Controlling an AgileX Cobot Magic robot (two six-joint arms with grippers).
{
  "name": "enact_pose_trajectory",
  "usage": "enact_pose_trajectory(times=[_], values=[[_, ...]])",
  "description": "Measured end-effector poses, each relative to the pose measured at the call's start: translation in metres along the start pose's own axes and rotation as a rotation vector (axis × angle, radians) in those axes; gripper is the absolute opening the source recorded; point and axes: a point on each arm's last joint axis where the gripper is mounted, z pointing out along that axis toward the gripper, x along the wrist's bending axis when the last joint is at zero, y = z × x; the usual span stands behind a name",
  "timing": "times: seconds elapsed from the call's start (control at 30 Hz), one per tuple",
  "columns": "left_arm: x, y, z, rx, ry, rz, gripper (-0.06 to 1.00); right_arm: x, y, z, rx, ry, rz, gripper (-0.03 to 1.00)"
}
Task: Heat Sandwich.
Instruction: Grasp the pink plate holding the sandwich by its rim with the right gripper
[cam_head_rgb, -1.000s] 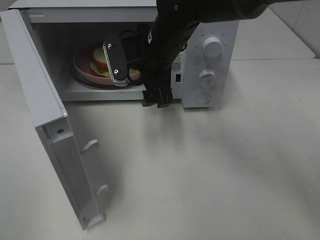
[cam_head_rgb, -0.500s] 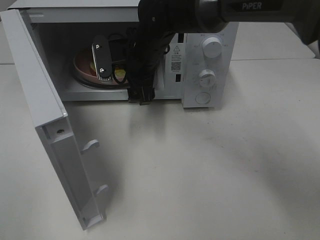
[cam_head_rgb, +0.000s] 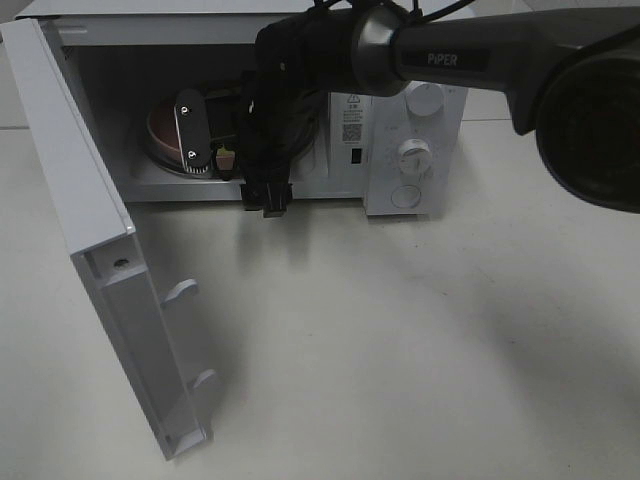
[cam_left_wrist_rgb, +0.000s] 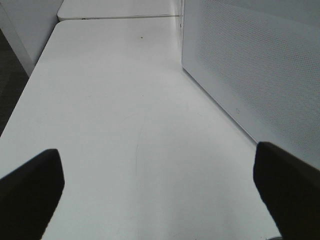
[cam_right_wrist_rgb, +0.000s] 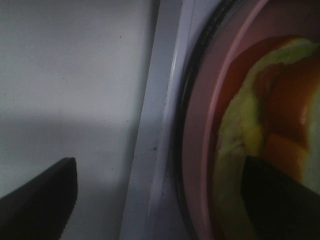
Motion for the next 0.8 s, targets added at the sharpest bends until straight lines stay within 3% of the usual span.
enact_pose_trajectory(times=[0.5, 0.53, 0.6, 0.63, 0.67, 0.7, 0.73, 0.8], values=[[0.0028, -0.0002, -0.0001, 0.002, 0.031, 0.017, 0.97, 0.0034, -0.003, 0.0068, 0.007, 0.031, 0.031, 0.76], [0.0029, -0.0002, -0.0001, 0.002, 0.032, 0.018, 0.97, 0.0035, -0.003, 0.0068, 0.007, 0.031, 0.045, 0.73], [0.0031, -0.0002, -0.0001, 0.002, 0.034, 0.019, 0.97, 0.002, -0.0037, 0.0065, 0.006, 0.023, 0.073, 0.52], [0.0031, -0.0002, -0.0001, 0.002, 0.034, 0.019, 0.97, 0.002, -0.0037, 0.0065, 0.006, 0.023, 0.073, 0.52], [0.0036, -0.0002, -0.0001, 0.003, 0.04, 0.022, 0.97, 0.0013, -0.0034, 0.006, 0.005, 0.021, 0.075, 0.45], [0.0036, -0.0002, -0.0001, 0.003, 0.04, 0.022, 0.97, -0.0013, -0.0038, 0.0035, 0.003, 0.012, 0.084, 0.34], [0.0036, -0.0002, -0.0001, 0.003, 0.04, 0.022, 0.97, -0.0016, -0.0037, 0.0029, 0.003, 0.012, 0.087, 0.16], [0.0036, -0.0002, -0.0001, 0.003, 0.04, 0.022, 0.97, -0.0014, -0.0038, 0.0024, 0.005, 0.015, 0.087, 0.11]])
